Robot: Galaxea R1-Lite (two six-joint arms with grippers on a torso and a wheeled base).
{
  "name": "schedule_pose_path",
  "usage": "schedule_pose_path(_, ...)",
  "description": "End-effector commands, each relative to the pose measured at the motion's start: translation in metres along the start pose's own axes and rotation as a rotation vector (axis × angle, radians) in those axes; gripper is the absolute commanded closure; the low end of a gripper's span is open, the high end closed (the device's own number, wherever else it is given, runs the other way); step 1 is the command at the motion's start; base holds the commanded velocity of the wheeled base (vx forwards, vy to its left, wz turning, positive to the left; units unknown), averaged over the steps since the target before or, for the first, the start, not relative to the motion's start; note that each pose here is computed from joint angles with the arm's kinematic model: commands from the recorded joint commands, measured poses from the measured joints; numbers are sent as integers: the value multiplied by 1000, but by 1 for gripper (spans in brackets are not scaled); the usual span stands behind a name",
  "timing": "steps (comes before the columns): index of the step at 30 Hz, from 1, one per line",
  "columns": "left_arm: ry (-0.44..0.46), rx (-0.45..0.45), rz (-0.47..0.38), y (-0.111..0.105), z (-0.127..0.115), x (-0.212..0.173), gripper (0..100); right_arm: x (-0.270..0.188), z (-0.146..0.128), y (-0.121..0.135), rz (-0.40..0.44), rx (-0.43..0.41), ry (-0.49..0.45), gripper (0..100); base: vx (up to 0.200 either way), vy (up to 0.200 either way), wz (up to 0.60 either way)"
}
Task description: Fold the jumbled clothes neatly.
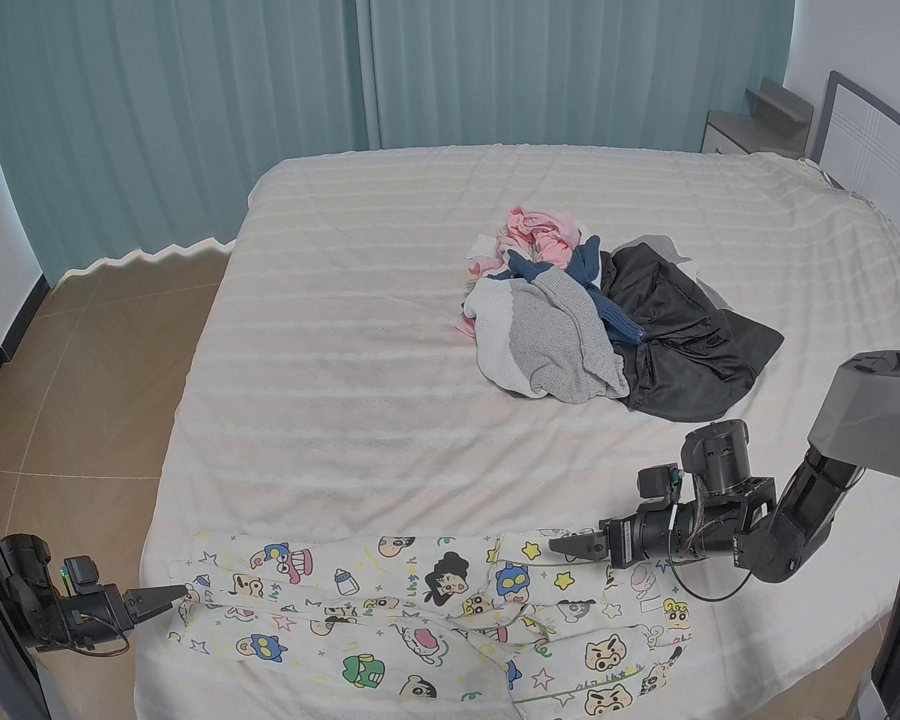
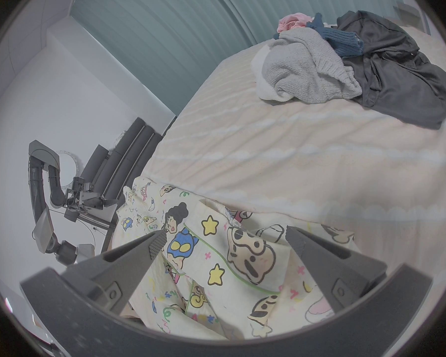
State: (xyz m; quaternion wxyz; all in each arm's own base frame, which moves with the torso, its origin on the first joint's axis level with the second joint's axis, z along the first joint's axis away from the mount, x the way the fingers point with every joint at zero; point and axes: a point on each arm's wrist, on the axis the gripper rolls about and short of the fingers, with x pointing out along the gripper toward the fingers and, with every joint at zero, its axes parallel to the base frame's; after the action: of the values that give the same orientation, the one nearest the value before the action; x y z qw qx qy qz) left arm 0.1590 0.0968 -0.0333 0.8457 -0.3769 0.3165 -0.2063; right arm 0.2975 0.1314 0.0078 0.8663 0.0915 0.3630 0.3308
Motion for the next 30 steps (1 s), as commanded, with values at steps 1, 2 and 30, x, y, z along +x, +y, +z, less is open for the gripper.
schedule_pose_path(1,3,-11,1,-1,-2,-1,0,5,-20,-7,-7,39,15,0,0,0,0)
schedule_pose_path(2,3,-11,1,-1,-2,-1,0,6,-21,-8,-6,42,5,0,0,0,0)
schedule_pose_path(30,3,-11,1,-1,-2,-1,0,1,-27,-16,-19,83,-22,0,0,0,0)
